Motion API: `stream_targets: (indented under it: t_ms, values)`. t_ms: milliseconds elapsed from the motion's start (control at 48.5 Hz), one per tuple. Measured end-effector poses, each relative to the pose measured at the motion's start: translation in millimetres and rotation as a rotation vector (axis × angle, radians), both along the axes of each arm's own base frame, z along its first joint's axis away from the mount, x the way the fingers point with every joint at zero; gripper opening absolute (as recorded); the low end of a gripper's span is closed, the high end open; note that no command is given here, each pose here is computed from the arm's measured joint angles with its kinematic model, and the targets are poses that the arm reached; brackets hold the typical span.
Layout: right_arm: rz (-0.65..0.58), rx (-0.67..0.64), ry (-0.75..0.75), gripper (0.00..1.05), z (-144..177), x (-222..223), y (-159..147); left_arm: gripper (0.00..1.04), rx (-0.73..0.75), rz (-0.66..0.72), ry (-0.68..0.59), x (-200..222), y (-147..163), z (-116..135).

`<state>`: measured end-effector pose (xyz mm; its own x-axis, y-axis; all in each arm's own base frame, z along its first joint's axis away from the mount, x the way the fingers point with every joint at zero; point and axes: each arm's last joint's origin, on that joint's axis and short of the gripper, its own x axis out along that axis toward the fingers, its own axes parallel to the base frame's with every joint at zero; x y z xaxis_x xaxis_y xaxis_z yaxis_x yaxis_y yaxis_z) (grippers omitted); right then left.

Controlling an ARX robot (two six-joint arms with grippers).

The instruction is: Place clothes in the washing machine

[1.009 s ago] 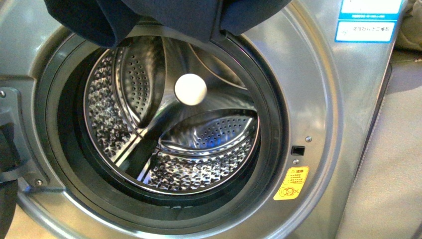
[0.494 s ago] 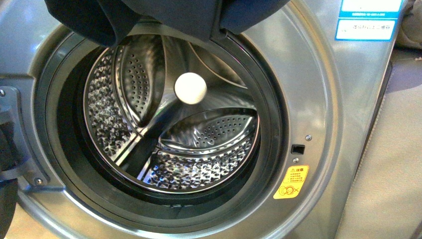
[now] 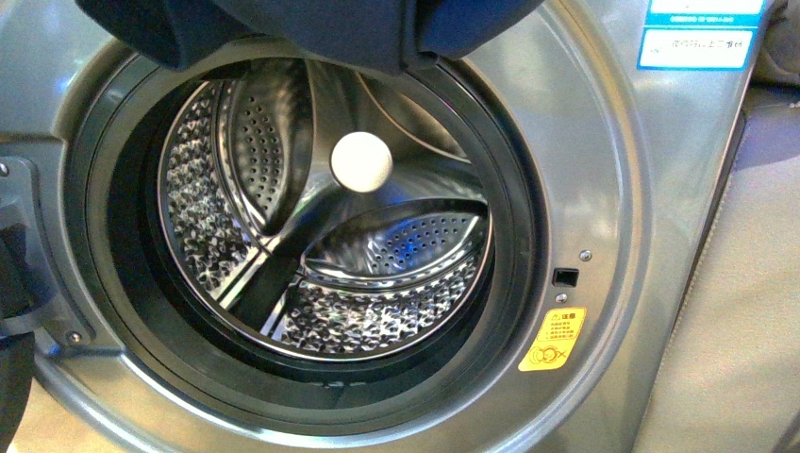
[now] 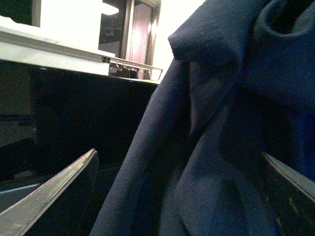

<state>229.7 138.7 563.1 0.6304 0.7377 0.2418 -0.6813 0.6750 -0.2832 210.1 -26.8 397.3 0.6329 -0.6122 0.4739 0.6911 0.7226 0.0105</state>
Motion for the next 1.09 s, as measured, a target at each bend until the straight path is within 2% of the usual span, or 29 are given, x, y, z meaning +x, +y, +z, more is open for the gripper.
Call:
stream_targets:
  t_ms: [268, 803, 1092]
  values:
    - [0.0, 0.0, 0.0, 0.06, 0, 0, 0, 0.98, 0.001, -0.055, 0.034, 7, -9, -6]
    - [0.0, 0.0, 0.0, 0.06, 0, 0, 0, 0.98, 0.009, -0.37, -0.041, -11, -47, 0]
    - [-0.001, 0.0, 0.0, 0.06, 0, 0, 0, 0.98, -0.002, -0.357, -0.03, -31, -74, 3]
